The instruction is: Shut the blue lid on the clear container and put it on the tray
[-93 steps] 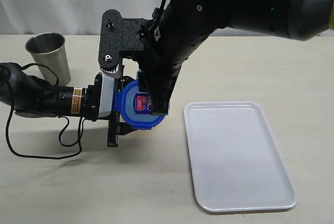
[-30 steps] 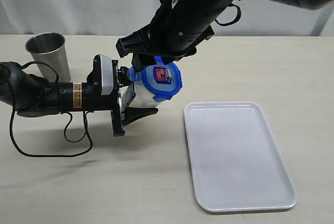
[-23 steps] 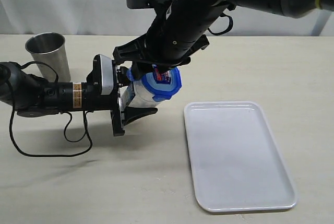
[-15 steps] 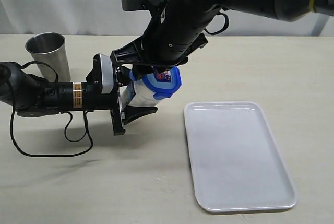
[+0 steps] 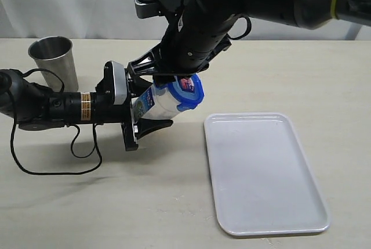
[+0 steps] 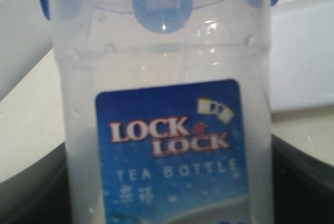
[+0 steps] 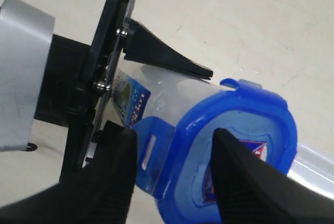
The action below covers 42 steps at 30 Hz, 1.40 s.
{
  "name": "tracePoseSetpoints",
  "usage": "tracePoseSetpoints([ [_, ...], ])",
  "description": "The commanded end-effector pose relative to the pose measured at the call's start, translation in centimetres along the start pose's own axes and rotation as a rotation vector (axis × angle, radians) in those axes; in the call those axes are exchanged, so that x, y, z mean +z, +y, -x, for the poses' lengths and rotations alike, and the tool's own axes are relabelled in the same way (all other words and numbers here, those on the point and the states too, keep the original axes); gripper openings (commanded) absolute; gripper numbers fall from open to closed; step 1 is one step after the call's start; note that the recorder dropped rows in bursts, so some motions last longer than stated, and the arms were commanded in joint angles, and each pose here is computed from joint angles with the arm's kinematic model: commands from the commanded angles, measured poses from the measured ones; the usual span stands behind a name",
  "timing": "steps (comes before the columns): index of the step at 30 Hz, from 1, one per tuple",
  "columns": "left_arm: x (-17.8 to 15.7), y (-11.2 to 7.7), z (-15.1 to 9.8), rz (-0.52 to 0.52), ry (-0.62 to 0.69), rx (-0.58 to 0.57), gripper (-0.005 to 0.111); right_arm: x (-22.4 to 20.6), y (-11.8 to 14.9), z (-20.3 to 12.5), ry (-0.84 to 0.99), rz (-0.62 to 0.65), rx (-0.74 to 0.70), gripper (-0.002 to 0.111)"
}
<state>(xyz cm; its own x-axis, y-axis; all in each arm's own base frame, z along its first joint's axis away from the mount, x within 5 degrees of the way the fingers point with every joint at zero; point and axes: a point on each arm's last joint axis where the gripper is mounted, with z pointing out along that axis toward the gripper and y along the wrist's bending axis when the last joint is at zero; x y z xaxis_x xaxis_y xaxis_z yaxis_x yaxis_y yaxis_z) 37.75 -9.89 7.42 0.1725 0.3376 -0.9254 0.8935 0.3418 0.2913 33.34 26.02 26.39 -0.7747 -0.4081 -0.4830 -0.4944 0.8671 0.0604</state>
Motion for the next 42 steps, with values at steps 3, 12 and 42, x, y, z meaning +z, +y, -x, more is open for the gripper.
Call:
tracePoseSetpoints([
  [3, -0.1, 0.2, 1.2, 0.007, -0.085, -0.003, 0.000, 2.6, -0.1, -0.9, 0.087, -0.006, -0.019, 0.037],
  [12, -0.1, 0.1, 1.2, -0.001, -0.088, 0.000, 0.000, 3.0, -0.5, -0.9, 0.093, -0.052, -0.058, 0.027],
  [42, -0.1, -0.1, 1.2, -0.023, -0.085, 0.009, 0.000, -11.8, 3.6, 2.7, -0.270, -0.007, -0.330, 0.027],
])
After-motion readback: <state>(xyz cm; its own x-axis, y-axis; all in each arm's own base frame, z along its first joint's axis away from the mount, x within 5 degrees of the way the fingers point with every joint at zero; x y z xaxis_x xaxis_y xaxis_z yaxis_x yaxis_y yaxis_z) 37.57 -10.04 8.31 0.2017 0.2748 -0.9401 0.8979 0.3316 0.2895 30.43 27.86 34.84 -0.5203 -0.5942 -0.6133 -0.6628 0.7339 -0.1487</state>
